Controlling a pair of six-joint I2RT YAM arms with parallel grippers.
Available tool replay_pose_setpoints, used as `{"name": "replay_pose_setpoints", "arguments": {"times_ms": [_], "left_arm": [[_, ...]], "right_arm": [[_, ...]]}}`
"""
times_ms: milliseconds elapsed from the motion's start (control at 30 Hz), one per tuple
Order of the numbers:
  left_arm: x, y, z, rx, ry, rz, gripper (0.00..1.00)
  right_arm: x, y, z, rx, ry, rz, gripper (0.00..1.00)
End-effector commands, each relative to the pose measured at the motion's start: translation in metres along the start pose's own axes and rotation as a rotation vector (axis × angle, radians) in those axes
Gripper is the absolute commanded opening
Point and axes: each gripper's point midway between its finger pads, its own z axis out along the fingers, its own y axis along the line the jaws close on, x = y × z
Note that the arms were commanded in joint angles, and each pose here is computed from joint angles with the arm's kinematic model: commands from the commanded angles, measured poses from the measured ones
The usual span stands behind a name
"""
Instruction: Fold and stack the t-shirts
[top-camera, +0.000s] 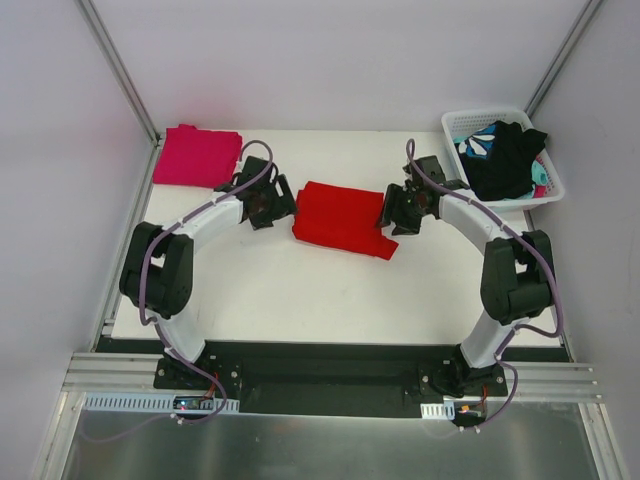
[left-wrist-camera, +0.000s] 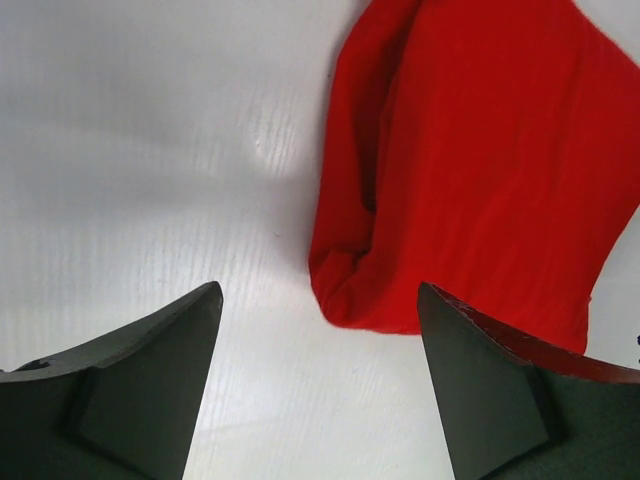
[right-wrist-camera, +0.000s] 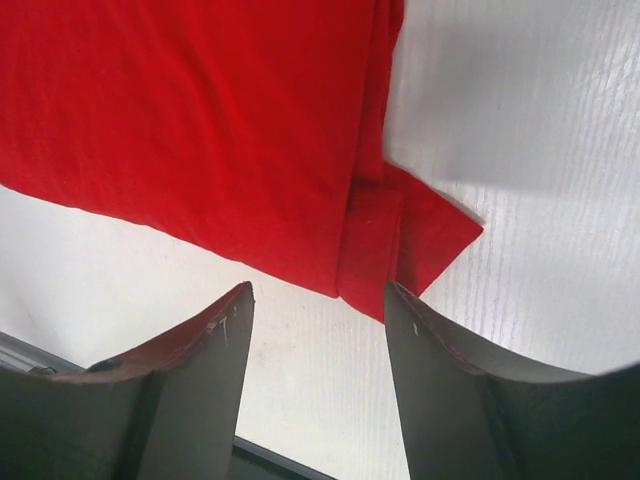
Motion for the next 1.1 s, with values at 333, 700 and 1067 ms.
{"name": "replay_pose_setpoints", "arguments": {"times_ms": [333,700,1067], "left_arm": [[-0.007,-0.024,0.037,0.108,-0.013,0.007,0.77],[0.009,-0.019,0.042,0.105,0.003,-0.024,0.77],[0.029,-0.017,0.044,0.133,0.013,-0.096,0.72]], "right_arm": [[0.002,-0.006,0.020,-0.011,-0.003,-0.004,0.53],[0.015,-0.009,0.032,-0.028,0.029,0.016,0.42],[0.020,-0.004,0.041,-0.039,0.051,0.018,0.27]]}}
